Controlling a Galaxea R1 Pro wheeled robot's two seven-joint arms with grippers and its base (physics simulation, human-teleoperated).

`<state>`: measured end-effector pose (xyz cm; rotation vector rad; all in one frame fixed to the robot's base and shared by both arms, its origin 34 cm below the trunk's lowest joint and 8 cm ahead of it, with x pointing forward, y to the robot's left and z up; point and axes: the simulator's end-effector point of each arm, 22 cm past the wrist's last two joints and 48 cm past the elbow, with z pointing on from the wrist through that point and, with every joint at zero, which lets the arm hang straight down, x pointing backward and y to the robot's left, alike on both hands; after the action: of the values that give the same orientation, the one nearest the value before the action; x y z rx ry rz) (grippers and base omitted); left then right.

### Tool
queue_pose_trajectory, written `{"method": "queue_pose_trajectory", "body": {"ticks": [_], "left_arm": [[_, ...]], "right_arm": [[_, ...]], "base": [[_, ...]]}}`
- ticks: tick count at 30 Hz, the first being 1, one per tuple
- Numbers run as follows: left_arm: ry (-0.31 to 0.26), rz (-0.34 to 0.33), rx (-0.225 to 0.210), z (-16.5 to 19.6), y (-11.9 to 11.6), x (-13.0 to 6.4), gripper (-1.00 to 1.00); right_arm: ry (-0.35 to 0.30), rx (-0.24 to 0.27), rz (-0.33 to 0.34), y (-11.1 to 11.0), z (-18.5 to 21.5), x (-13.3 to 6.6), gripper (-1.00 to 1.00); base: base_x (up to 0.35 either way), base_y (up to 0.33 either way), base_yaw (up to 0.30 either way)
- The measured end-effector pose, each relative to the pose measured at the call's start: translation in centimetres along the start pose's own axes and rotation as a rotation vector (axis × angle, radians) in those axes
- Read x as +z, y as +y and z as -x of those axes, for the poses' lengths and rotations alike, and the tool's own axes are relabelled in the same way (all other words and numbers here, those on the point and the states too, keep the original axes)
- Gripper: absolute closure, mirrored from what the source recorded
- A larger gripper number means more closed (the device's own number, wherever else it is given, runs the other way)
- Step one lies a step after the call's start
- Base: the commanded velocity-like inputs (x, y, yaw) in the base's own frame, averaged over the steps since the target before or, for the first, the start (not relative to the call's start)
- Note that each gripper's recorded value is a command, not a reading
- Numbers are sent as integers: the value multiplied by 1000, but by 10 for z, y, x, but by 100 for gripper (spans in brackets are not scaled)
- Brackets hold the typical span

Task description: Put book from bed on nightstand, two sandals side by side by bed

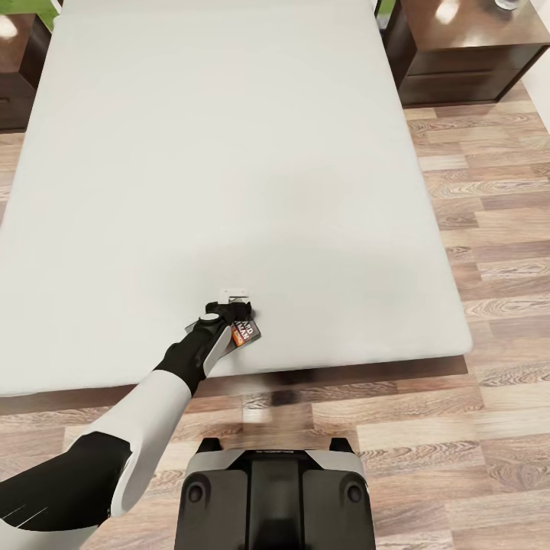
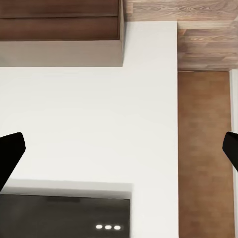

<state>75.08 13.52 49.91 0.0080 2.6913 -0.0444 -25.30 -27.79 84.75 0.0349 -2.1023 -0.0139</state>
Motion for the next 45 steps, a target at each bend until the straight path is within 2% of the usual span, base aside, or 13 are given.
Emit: {"method": "queue_pose_trajectory", "body": {"ticks": [45], "left_arm": [[-2, 0, 1, 1, 0, 0, -100]], "right_arm": [[0, 0, -1, 0, 0, 0, -100]], "base": [[-31, -4, 0]]}}
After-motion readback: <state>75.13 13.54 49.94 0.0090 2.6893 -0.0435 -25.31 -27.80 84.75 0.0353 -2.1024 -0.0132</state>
